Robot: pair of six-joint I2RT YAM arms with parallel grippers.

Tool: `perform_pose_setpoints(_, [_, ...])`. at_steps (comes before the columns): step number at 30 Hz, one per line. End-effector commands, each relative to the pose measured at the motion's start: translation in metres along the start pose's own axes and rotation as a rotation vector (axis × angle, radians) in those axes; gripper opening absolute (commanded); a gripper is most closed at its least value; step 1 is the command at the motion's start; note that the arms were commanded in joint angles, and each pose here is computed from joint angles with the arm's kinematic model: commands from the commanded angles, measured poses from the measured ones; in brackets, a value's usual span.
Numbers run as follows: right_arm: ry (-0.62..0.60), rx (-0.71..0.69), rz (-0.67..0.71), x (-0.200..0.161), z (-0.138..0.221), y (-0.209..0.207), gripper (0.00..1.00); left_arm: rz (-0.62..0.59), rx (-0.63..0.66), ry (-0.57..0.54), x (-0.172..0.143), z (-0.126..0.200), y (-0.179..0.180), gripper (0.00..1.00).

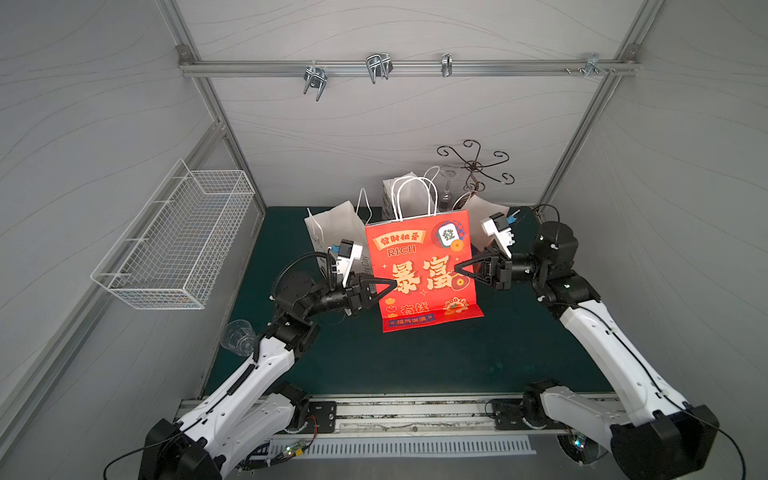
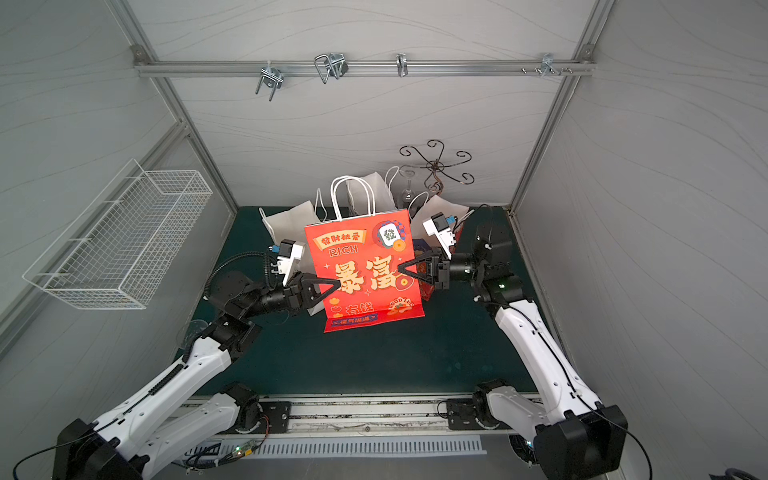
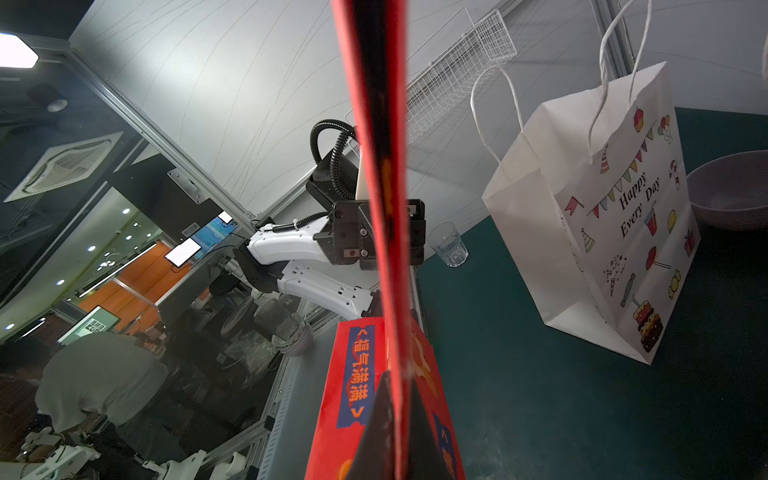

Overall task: Put away the paper bag
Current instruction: Press the paper bag.

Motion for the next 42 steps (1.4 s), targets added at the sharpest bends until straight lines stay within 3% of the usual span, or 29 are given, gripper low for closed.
perform_pose_setpoints(1, [0.003, 0.012, 0.012, -0.004, 0.005, 0.008, 0.18, -0.105, -0.027, -0.085, 0.031, -0.001, -0.019, 0.0])
perform_pose_setpoints(3, [-0.003, -0.001, 0.007, -0.008, 0.007, 0.007, 0.35, -0.108, -0.029, -0.087, 0.032, -0.001, -0.02, 0.0])
perform_pose_setpoints(6, [-0.003, -0.011, -0.004, -0.015, 0.009, 0.005, 0.4, -0.108, -0.033, -0.091, 0.034, -0.001, -0.022, 0.0])
perform_pose_setpoints(9, [0.008, 0.001, -0.016, -0.019, 0.009, 0.005, 0.33, -0.109, -0.038, -0.097, 0.037, -0.002, -0.024, 0.0])
perform_pose_setpoints(14, [0.02, 0.023, -0.014, -0.02, 0.009, 0.008, 0.07, -0.101, -0.034, -0.104, 0.039, -0.002, -0.024, 0.0])
perform_pose_setpoints(17, [0.02, 0.027, -0.006, -0.019, 0.01, 0.011, 0.0, -0.088, -0.035, -0.103, 0.039, -0.003, -0.023, 0.0])
perform_pose_setpoints(19, [0.02, 0.028, -0.001, -0.019, 0.01, 0.013, 0.01, -0.086, -0.035, -0.105, 0.04, -0.002, -0.023, 0.0])
perform_pose_setpoints(22, [0.014, 0.008, 0.007, -0.021, 0.012, 0.015, 0.25, -0.083, -0.036, -0.105, 0.04, -0.003, -0.024, 0.0])
perform_pose_setpoints(24, [0.011, -0.003, 0.004, -0.023, 0.014, 0.015, 0.3, -0.086, -0.041, -0.109, 0.042, -0.003, -0.026, 0.0])
perform_pose_setpoints(27, [0.013, 0.0, -0.017, -0.028, 0.017, 0.012, 0.28, -0.091, -0.047, -0.131, 0.046, -0.002, -0.028, 0.0])
perform_pose_setpoints(34, [0.023, 0.021, -0.016, -0.029, 0.017, 0.015, 0.03, -0.081, -0.055, -0.126, 0.047, -0.003, -0.028, 0.0])
perform_pose_setpoints(39, [0.013, 0.011, 0.016, -0.022, 0.018, 0.023, 0.0, -0.079, -0.05, -0.122, 0.046, -0.003, -0.026, 0.0])
perform_pose_setpoints(40, [0.006, 0.0, 0.024, -0.019, 0.019, 0.025, 0.06, -0.078, -0.048, -0.119, 0.045, -0.003, -0.026, 0.0])
perform_pose_setpoints(42, [-0.013, -0.04, 0.042, -0.014, 0.022, 0.029, 0.38, -0.077, -0.045, -0.111, 0.043, -0.003, -0.025, 0.0])
Point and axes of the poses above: each gripper's point midway between its finger pads, its own z axis back along the fingers, its own y axis along the line the jaws close on, x = y × z, the point moved 6 cm from there along z, back along the fingers, and after that the axes turned 6 degrees about -z, right-handed, at the moved point
